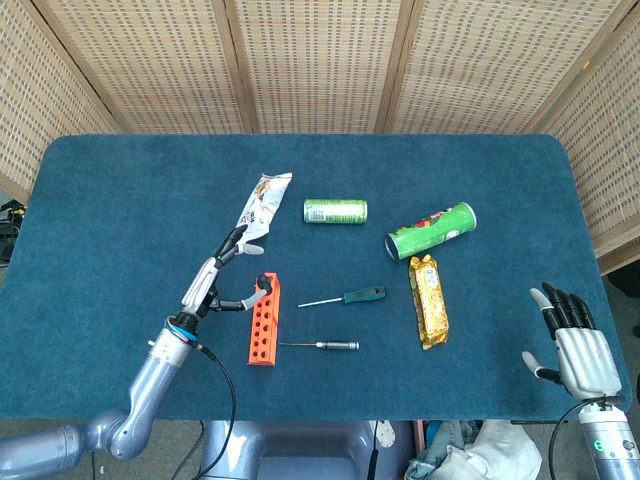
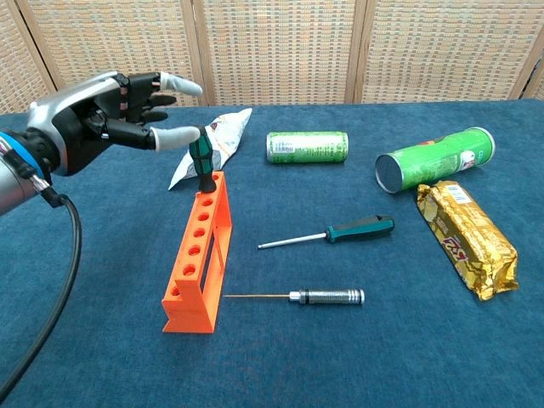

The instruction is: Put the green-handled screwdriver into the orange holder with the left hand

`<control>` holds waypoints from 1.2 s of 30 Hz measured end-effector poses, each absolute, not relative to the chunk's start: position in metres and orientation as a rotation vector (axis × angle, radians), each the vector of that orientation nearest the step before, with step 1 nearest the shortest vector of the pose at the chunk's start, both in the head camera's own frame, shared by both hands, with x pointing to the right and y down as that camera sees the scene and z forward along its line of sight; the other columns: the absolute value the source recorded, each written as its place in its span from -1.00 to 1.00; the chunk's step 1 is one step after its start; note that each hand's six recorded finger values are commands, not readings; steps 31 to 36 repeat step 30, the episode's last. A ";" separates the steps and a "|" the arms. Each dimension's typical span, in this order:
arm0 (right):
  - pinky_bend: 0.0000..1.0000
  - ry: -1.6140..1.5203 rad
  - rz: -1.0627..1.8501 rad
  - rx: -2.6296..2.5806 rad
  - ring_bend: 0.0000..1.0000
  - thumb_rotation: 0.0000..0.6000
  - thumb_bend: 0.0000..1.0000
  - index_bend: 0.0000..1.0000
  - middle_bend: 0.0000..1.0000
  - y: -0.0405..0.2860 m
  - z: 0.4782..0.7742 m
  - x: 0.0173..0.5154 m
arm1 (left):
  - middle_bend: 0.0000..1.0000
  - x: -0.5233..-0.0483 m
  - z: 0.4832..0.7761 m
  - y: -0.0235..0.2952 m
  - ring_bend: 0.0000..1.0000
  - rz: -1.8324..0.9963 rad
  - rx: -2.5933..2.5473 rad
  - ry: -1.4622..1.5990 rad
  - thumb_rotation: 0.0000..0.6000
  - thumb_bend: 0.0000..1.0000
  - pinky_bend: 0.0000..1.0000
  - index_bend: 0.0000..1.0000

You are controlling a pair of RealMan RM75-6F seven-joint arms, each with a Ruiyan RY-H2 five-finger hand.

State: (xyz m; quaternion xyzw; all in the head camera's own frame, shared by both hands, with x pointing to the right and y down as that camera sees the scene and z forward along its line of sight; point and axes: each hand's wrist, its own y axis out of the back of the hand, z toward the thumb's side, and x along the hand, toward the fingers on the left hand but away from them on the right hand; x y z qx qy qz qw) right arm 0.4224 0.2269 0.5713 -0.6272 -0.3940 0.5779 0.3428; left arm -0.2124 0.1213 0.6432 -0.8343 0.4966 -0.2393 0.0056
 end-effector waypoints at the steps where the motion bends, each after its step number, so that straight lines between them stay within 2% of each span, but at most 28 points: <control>1: -1.00 -1.025 1.501 -1.629 -1.00 1.00 -0.53 -1.00 -1.00 0.227 0.571 0.422 | -0.98 -0.213 0.638 0.120 -1.00 -0.730 -2.606 1.558 1.00 -0.49 -1.00 -0.42; 8: -1.00 -1.030 1.488 -1.621 -1.00 1.00 -0.53 -1.00 -1.00 0.226 0.569 0.422 | -0.98 -0.233 0.599 0.113 -1.00 -0.590 -2.539 1.617 1.00 -0.49 -1.00 -0.42; 12: -1.00 -1.030 1.474 -1.611 -1.00 1.00 -0.53 -1.00 -1.00 0.225 0.568 0.421 | -0.99 -0.261 0.584 0.122 -1.00 -0.614 -2.397 1.570 1.00 -0.49 -1.00 -0.45; 14: -1.00 -1.020 1.471 -1.607 -1.00 1.00 -0.53 -1.00 -1.00 0.226 0.568 0.419 | -1.00 -0.277 0.582 0.130 -1.00 -0.677 -2.299 1.527 1.00 -0.49 -1.00 -0.46; 21: -1.00 -0.980 1.468 -1.605 -1.00 1.00 -0.53 -1.00 -1.00 0.229 0.572 0.411 | -1.00 -0.355 0.580 0.189 -1.00 -1.050 -1.930 1.301 1.00 -0.50 -1.00 -0.51; 30: -1.00 -0.929 1.458 -1.620 -1.00 1.00 -0.53 -1.00 -1.00 0.231 0.579 0.397 | -1.00 -0.397 0.577 0.216 -1.00 -1.348 -1.585 1.035 1.00 -0.49 -1.00 -0.56; 36: -1.00 -0.929 1.458 -1.620 -1.00 1.00 -0.53 -1.00 -1.00 0.231 0.579 0.397 | -1.00 -0.397 0.577 0.216 -1.00 -1.348 -1.585 1.035 1.00 -0.49 -1.00 -0.56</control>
